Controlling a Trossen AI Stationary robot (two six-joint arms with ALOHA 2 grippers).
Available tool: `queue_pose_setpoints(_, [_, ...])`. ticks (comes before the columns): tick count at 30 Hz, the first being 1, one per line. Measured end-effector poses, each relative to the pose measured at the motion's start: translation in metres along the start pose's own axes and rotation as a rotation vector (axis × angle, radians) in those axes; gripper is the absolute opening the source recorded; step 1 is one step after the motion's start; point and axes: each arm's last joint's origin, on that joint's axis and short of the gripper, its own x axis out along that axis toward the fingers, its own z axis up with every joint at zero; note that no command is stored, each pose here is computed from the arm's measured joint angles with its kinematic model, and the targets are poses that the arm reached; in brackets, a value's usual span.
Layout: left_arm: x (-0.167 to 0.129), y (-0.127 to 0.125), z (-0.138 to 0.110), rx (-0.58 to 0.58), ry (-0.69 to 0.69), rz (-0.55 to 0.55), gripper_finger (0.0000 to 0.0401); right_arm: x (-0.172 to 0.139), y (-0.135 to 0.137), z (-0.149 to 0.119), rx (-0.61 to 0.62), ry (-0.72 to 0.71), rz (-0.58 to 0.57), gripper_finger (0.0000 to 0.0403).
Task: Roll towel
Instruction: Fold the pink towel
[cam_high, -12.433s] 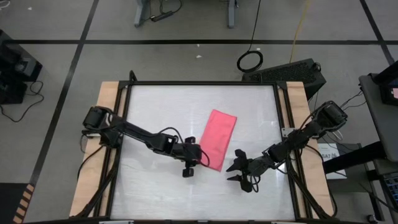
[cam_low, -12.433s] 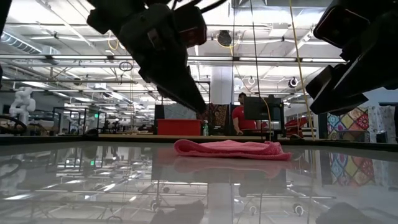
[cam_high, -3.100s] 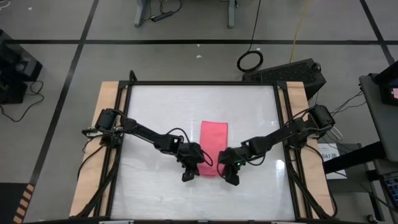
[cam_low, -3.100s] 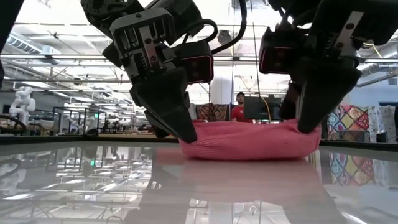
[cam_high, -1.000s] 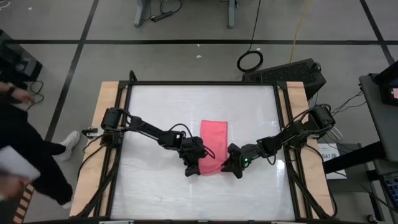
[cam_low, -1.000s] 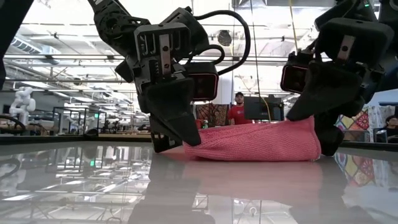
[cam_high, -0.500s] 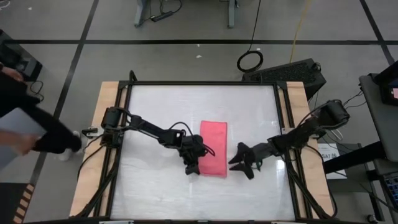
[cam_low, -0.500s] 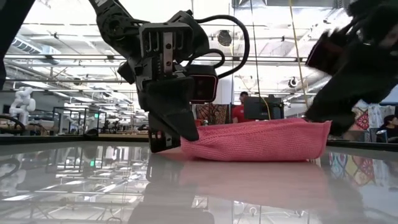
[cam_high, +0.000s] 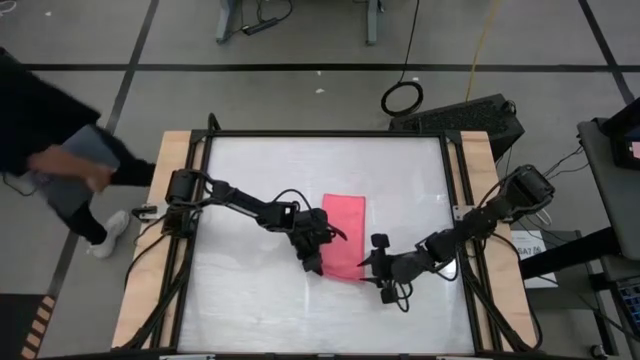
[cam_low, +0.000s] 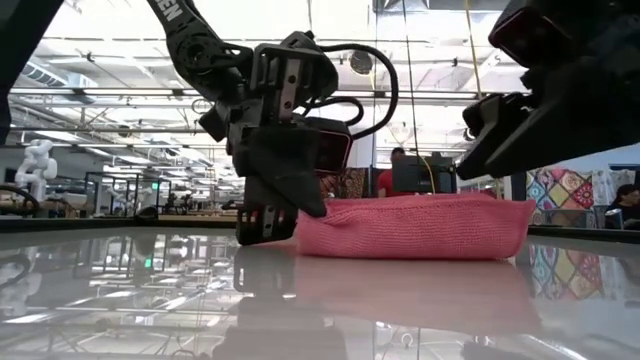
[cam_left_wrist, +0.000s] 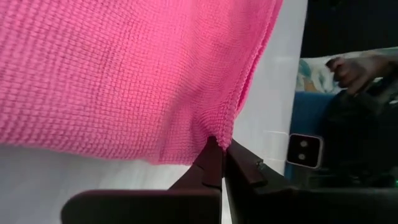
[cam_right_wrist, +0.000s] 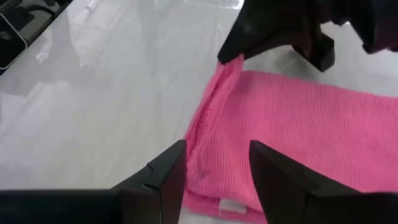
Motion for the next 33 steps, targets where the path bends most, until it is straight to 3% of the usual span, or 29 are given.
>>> queue_pose_setpoints(17, [-0.003,0.017,0.005,-0.112,0.019,-0.009,0.0002,-0.002,0.002,-0.013,0.091,0.009,0.049,0.0165])
queue_pose_setpoints(22, [-0.005,0.019,0.005,-0.121,0.016,-0.004,0.0002,0.005,0.004,-0.019,0.091,0.019,0.04,0.0165])
queue_pose_setpoints(26, [-0.005,0.021,0.004,-0.129,0.019,0.019,0.0002,0.015,0.003,-0.028,0.148,0.02,-0.036,0.0164])
queue_pose_setpoints(33, [-0.006,0.023,0.002,-0.148,0.024,0.046,0.0002,0.025,0.006,-0.031,0.199,-0.015,-0.024,0.0164])
